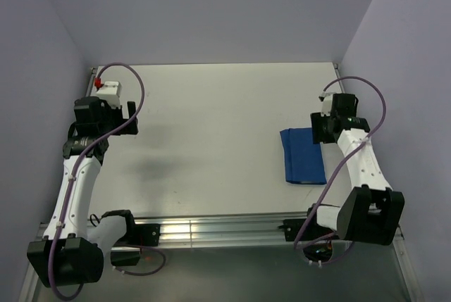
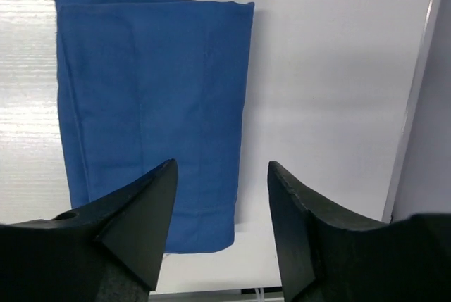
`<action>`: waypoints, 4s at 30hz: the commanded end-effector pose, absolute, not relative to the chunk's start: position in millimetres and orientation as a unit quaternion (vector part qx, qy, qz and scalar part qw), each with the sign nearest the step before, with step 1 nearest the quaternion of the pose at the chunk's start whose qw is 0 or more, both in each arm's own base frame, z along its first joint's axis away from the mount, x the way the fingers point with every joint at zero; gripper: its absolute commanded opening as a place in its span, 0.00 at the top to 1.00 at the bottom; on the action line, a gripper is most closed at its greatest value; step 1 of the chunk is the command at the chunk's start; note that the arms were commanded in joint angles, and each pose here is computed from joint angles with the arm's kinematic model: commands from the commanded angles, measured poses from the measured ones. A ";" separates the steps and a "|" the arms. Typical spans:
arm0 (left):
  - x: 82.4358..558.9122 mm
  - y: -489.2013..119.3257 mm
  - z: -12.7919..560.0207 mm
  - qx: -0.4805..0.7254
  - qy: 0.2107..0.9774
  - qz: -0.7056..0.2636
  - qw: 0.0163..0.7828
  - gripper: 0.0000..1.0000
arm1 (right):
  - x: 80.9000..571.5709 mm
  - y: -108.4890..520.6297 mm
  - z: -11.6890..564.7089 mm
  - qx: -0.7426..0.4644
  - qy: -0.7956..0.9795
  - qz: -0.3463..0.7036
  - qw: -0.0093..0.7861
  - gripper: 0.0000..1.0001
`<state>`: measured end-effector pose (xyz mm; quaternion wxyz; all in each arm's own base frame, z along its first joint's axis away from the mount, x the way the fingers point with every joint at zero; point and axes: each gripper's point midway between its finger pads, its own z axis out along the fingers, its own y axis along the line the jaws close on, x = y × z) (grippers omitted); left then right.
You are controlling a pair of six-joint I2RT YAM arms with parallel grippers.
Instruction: Open and lay out the surgical kit
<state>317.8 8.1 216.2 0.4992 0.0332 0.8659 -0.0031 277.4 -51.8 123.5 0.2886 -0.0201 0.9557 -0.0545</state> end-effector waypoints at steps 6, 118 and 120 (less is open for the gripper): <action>329.5 -4.8 231.5 0.056 0.855 -0.034 0.515 0.01 | 272.3 -52.7 104.0 -0.025 0.978 0.016 0.206 0.44; 342.8 13.7 202.6 -0.150 0.861 -0.125 0.470 0.01 | 354.4 357.6 168.8 -0.110 0.945 0.083 0.298 0.47; 341.1 21.6 203.9 -0.166 0.857 -0.130 0.469 0.01 | 347.5 364.5 160.6 -0.118 0.946 0.076 0.293 0.47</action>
